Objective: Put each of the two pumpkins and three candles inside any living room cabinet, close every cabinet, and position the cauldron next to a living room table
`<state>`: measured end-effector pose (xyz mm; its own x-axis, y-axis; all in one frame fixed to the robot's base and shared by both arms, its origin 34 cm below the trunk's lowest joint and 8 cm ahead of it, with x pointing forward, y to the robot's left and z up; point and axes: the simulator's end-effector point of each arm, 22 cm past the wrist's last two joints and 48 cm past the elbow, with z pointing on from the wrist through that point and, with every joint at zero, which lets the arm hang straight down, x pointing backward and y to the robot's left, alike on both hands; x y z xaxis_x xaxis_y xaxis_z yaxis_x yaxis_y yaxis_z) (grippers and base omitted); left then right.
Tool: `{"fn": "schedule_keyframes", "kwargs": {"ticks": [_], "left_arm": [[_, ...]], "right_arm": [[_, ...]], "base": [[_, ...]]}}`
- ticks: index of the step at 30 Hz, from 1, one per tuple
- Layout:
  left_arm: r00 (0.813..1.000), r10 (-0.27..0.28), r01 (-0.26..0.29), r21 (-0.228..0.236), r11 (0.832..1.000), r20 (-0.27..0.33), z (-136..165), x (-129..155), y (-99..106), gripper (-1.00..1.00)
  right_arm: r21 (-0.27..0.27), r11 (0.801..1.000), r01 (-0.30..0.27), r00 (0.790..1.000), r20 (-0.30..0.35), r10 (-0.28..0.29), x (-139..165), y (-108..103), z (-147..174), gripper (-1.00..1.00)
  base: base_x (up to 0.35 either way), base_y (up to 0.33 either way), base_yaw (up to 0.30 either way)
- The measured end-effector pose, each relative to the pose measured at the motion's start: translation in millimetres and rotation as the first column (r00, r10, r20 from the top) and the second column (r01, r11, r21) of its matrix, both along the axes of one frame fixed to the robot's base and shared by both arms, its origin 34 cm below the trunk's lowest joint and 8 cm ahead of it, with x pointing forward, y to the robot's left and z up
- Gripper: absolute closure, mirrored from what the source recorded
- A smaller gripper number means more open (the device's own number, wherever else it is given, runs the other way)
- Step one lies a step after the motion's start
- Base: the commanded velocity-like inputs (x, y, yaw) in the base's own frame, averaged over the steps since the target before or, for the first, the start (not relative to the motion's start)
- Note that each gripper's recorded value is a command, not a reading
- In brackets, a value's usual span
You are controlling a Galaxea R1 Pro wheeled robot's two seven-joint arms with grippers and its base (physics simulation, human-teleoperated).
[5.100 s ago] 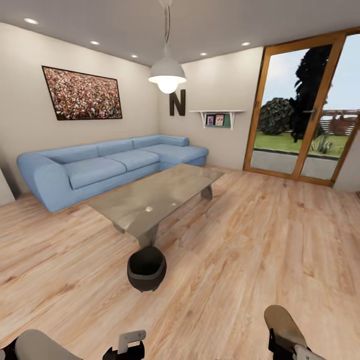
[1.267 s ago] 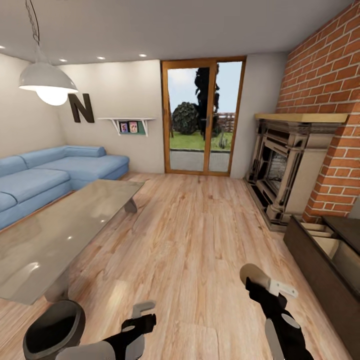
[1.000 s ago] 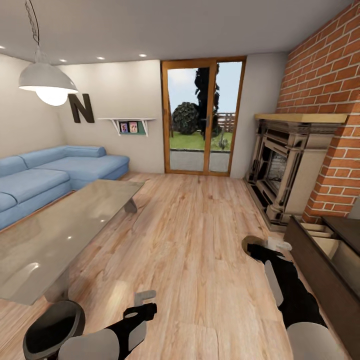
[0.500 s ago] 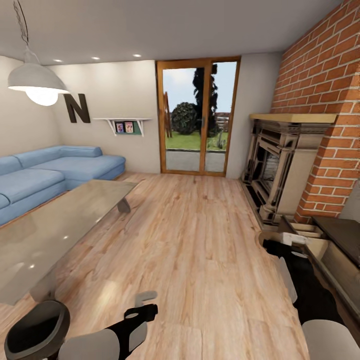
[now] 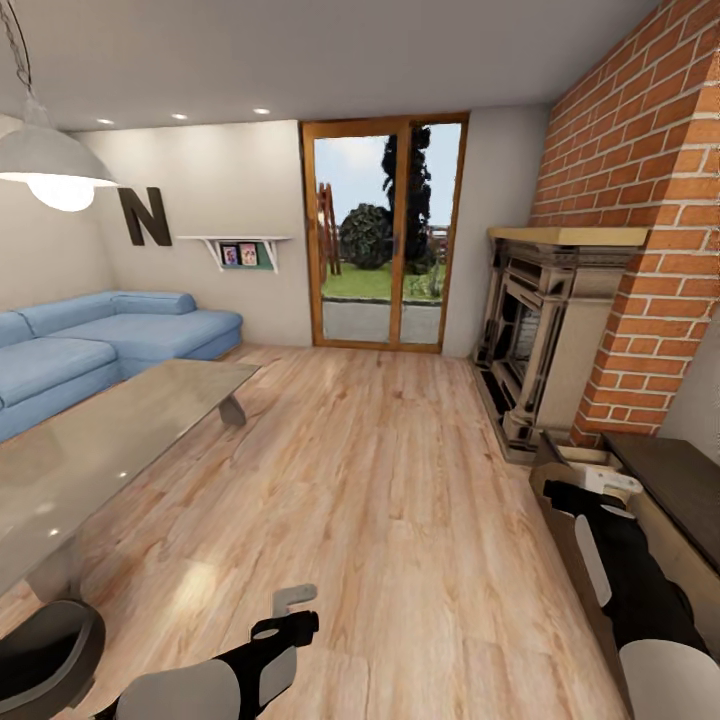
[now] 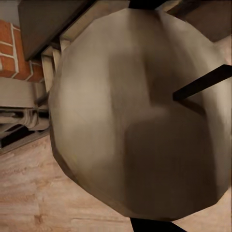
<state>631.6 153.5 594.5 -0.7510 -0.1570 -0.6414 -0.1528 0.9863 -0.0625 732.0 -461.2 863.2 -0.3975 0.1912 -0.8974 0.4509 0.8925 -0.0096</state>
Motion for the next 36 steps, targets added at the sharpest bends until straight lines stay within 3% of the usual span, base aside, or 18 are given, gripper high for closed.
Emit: {"fn": "schedule_keyframes", "kwargs": {"ticks": [10, 15, 36], "left_arm": [[1.000, -0.005, 0.005, -0.005, 1.000, -0.004, -0.9, -1.9, -3.2, -1.00], [1.000, -0.005, 0.005, -0.006, 1.000, -0.003, -0.8, -1.8, -3.3, -1.00], [1.000, -0.004, 0.004, -0.007, 1.000, -0.001, -0.5, -1.5, -3.4, -1.00]], "right_arm": [[-0.003, 0.997, 0.080, 0.996, -0.047, -0.080, -16.1, -29.4, -18.7, 1.00], [-0.013, 0.995, 0.100, 0.988, -0.121, -0.101, -27.4, -42.5, -46.7, 1.00], [0.001, 0.993, 0.121, 0.967, -0.227, -0.117, -39.1, -59.0, -85.7, 1.00]], "base": [[0.084, -0.337, 0.000], [0.102, -0.337, 0.000], [0.130, -0.327, 0.000]]}}
